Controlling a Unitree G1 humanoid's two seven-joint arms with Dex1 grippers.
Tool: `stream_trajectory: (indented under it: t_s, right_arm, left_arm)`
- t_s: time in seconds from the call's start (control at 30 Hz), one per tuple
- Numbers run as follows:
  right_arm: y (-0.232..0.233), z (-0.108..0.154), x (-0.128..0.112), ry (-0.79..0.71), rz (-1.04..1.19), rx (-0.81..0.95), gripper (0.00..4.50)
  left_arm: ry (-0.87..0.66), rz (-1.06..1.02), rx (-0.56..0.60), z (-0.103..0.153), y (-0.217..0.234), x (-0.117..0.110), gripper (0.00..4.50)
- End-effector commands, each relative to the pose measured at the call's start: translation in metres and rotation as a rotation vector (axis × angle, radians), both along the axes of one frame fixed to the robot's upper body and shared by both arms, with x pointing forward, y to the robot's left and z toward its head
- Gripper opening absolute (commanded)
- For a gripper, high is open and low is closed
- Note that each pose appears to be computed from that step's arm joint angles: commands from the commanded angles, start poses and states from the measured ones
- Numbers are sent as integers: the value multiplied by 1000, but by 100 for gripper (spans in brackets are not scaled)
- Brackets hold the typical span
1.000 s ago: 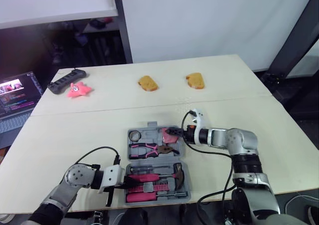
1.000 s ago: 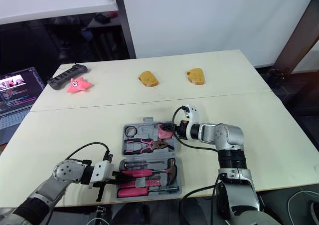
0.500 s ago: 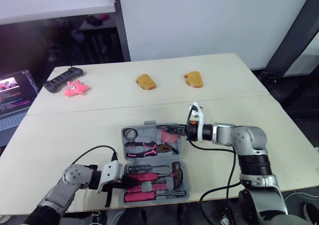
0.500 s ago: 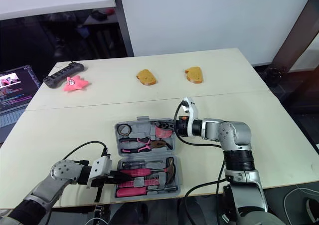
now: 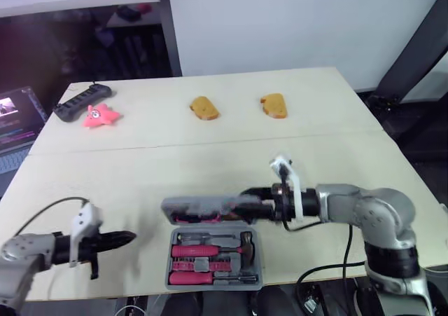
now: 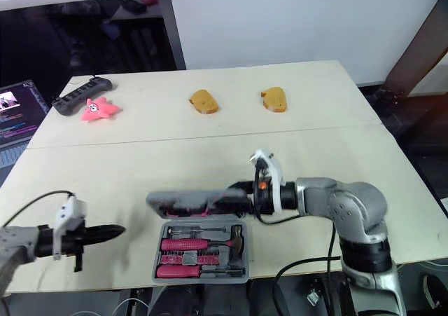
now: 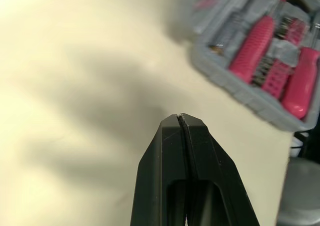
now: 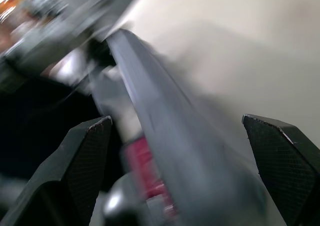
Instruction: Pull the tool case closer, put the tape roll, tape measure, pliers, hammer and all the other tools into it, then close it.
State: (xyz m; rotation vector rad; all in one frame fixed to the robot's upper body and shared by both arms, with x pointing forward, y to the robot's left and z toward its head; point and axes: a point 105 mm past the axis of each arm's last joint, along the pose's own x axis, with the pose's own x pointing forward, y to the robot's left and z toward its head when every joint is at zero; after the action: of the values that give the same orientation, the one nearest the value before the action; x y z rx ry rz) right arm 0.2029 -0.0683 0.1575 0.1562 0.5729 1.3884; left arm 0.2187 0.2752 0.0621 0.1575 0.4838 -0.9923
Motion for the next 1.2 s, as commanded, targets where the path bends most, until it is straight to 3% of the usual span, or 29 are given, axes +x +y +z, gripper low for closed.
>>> stream_trajectory:
  t_s: [0.03, 0.13, 0.33, 0.6, 1.2]
  right_arm:
    - [-8, 18, -42, -85, 126, -3, 443]
    - [-23, 17, -46, -108, 32, -54, 443]
    - [-67, 11, -24, -253, -264, -204, 443]
    - [-137, 7, -13, -442, -440, -292, 443]
    - [-147, -13, -12, -457, -341, -318, 443]
  left_arm:
    - [-13, 6, -13, 15, 10, 1, 0]
    - [11, -70, -74, 22, 0, -6, 0]
    - [2, -98, -101, 31, -6, -8, 0]
    - [-89, -105, -29, 50, -15, 1, 0]
    - [-129, -127, -18, 64, -20, 2, 0]
